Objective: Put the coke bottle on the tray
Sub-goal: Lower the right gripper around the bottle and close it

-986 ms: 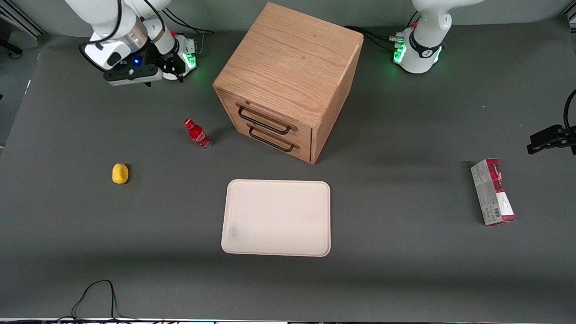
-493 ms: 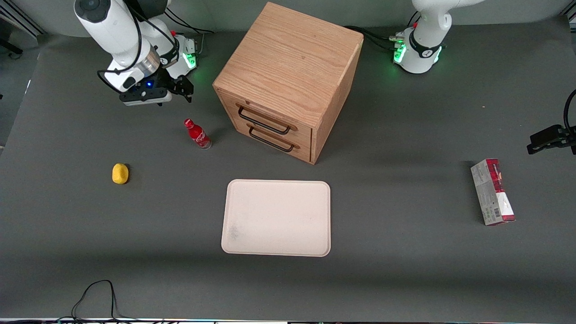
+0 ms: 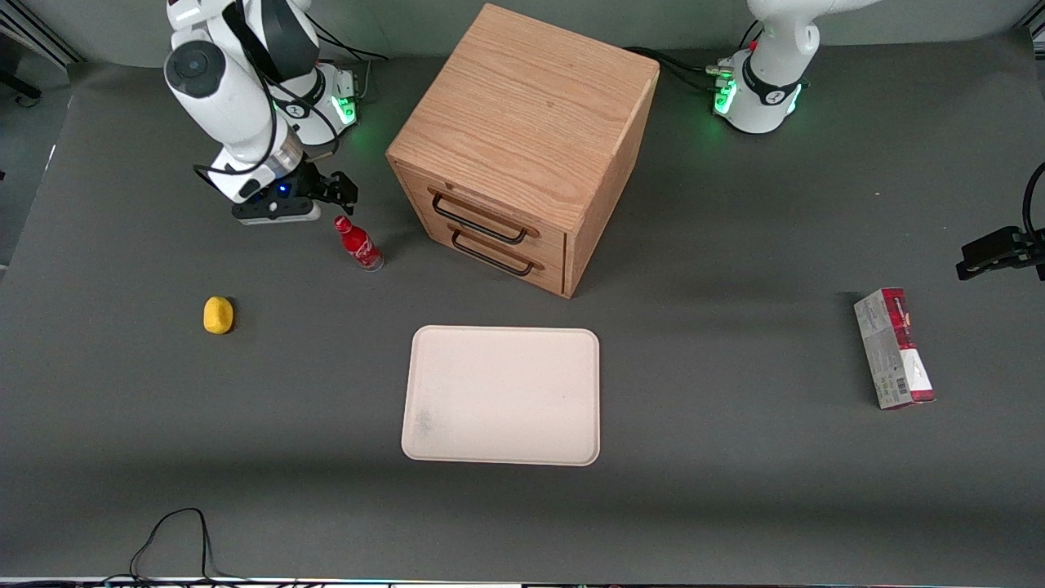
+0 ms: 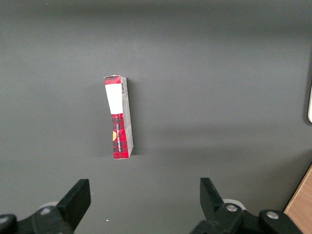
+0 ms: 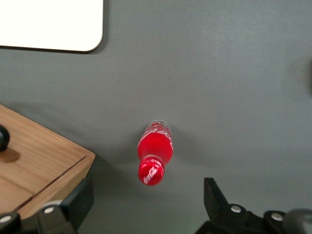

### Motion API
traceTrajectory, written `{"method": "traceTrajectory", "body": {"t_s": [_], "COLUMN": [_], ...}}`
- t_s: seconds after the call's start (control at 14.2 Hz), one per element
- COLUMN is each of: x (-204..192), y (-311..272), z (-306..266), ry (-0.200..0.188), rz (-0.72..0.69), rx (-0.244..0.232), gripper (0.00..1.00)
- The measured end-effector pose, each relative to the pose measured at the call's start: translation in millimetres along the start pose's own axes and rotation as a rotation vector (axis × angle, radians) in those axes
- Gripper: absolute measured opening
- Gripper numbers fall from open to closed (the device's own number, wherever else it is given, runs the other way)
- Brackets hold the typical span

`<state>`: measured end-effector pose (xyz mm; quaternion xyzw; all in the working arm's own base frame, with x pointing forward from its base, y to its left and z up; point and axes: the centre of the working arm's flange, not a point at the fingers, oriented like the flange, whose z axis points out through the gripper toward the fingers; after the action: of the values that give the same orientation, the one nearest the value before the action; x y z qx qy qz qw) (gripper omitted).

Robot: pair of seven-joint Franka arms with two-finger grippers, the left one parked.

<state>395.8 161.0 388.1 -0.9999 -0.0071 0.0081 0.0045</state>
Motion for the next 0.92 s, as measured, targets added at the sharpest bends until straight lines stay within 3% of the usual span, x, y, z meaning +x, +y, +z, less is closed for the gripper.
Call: {"method": "traceTrajectory", "body": {"t_s": [0.28, 0.92], "x": [6, 1], "y": [-2, -1], "z": [31, 69], "ry": [-0.034, -0.058], "rz": [0.001, 0.000], "rx": [-0.017, -0.030], "gripper": [1.00, 0.98]}}
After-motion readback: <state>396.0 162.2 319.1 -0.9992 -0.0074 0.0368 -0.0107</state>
